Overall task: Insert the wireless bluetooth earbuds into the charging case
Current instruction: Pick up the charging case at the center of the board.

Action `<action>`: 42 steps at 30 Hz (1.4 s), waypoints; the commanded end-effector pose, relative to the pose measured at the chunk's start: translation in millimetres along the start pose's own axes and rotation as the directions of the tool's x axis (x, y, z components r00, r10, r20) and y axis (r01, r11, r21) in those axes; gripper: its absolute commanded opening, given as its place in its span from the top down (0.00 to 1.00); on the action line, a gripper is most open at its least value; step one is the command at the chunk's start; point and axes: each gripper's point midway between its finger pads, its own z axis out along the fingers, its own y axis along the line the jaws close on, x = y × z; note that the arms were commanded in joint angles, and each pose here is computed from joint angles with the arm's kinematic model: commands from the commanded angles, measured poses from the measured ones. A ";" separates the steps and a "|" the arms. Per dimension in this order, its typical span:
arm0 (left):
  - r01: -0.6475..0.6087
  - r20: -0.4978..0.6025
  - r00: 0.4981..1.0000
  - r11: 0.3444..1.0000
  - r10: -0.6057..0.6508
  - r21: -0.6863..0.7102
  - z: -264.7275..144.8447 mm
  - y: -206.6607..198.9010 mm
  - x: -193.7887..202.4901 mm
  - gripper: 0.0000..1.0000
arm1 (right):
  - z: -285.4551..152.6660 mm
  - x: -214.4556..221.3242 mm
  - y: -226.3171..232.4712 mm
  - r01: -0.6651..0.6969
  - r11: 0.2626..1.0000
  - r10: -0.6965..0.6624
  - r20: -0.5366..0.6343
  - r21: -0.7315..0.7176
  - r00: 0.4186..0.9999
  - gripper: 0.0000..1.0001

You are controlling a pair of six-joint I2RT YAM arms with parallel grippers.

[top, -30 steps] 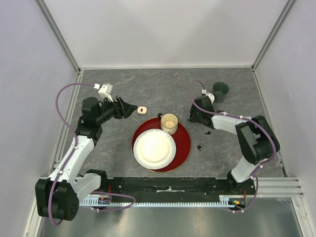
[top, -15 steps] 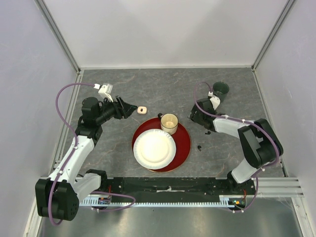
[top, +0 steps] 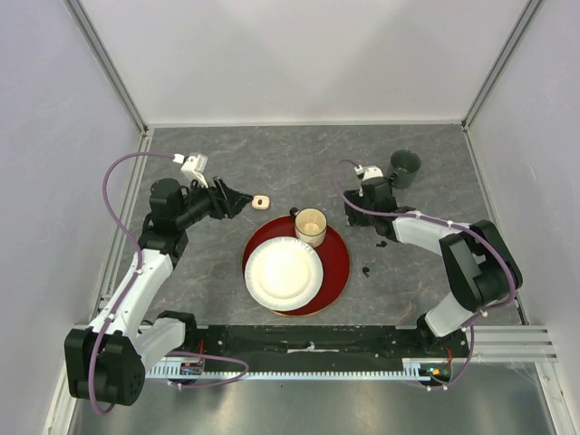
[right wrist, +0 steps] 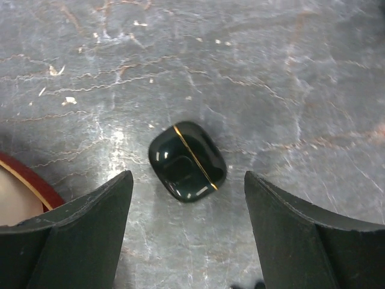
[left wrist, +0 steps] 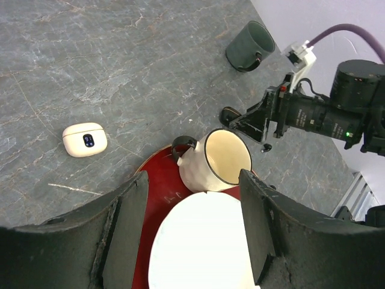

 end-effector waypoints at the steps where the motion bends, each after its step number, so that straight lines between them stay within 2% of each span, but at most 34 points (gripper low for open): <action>1: -0.072 0.044 0.997 0.996 0.070 0.052 -4.4 -11.6 -10.5 0.32 | 8.1 -18.5 15.9 0.158 0.982 -0.159 0.006 -0.101 0.987 0.19; 5: -0.072 0.039 0.997 0.996 0.070 0.052 -4.8 -10.8 -7.5 0.32 | 12.7 -16.6 0.5 0.180 0.983 -0.181 -0.021 -0.016 0.983 0.19; 12: -0.073 0.037 0.997 0.996 0.071 0.053 -4.6 -10.7 -7.1 0.32 | 18.8 -4.1 7.8 0.230 0.970 -0.237 -0.087 -0.076 0.968 0.24; 19: -0.067 0.033 0.997 0.996 0.066 0.058 -3.8 -11.3 -6.2 0.32 | 19.9 -0.7 0.2 0.239 0.970 -0.242 -0.122 -0.038 0.963 0.30; 22: -0.071 0.036 0.997 0.996 0.069 0.059 -4.7 -11.7 -6.6 0.32 | 25.0 5.3 -0.9 0.242 0.970 -0.245 -0.145 -0.036 0.959 0.37; 34: -0.047 0.033 0.998 0.998 0.046 0.049 -4.1 -9.3 -4.9 0.32 | 27.6 7.3 -2.1 0.247 0.968 -0.249 -0.165 -0.030 0.954 0.46; 37: -0.020 0.037 0.999 0.999 0.018 0.037 -3.2 -8.3 -6.1 0.32 | 28.3 7.9 -3.1 0.247 0.969 -0.248 -0.169 -0.024 0.954 0.37; 41: -0.004 0.032 0.999 0.999 0.002 0.049 -2.9 -10.6 -5.4 0.30 | 29.4 8.1 -3.5 0.248 0.968 -0.249 -0.174 -0.025 0.953 0.32; 42: -0.001 0.033 0.999 0.999 -0.001 0.053 -3.0 -11.7 -6.1 0.26 | 29.5 8.6 -3.6 0.249 0.968 -0.249 -0.177 -0.025 0.952 0.31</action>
